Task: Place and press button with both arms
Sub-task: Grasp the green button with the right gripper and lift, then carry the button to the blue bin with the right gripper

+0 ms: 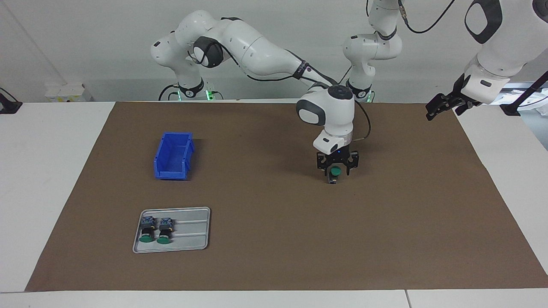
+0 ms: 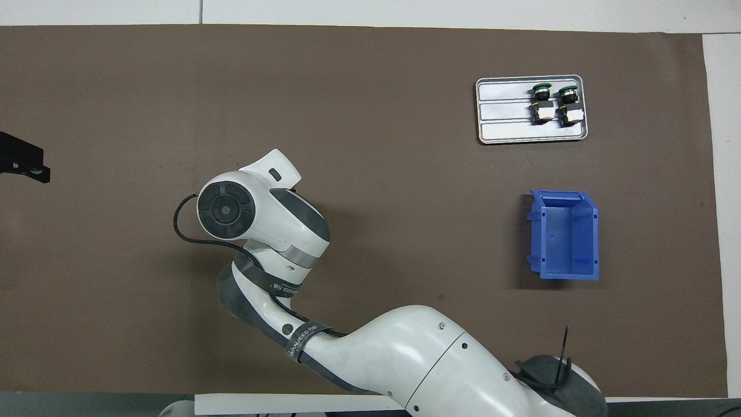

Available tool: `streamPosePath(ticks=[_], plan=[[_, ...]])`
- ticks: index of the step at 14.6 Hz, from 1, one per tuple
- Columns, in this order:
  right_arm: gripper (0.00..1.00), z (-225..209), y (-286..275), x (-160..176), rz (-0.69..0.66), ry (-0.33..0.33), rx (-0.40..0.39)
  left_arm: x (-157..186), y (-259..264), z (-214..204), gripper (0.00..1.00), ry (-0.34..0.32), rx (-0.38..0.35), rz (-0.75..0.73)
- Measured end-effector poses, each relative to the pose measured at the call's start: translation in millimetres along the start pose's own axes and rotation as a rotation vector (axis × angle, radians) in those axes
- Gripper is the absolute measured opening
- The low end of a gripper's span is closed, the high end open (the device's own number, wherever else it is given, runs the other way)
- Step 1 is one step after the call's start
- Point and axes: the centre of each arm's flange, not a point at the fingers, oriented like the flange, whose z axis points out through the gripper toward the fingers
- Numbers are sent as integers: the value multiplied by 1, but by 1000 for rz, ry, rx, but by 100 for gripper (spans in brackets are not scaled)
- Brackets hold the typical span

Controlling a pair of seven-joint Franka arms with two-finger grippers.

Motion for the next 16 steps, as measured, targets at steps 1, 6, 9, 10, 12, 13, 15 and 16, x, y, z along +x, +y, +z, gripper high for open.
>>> streamPosePath(ticks=[1, 6, 9, 10, 12, 13, 15, 16], plan=[[74, 3, 1, -1, -12, -4, -5, 0, -1, 0, 100, 1, 0, -1], [51, 6, 2, -3, -34, -8, -10, -1, 3, 0, 100, 1, 1, 6], [34, 3, 4, 0, -44, -5, -13, -1, 4, 0, 100, 1, 1, 7], [34, -4, 6, 5, -58, -4, -19, -1, 4, 0, 100, 1, 1, 7], [34, -38, 23, 30, -90, -2, -44, -1, 4, 0, 100, 1, 1, 7], [34, -58, 41, 47, -112, -8, -67, -1, 4, 0, 100, 1, 1, 7], [34, -97, 93, 79, -146, -8, -93, 0, 3, 0, 100, 0, 1, 5], [34, -111, 127, 89, -160, -1, -97, 0, 2, 0, 100, 0, 0, 3]])
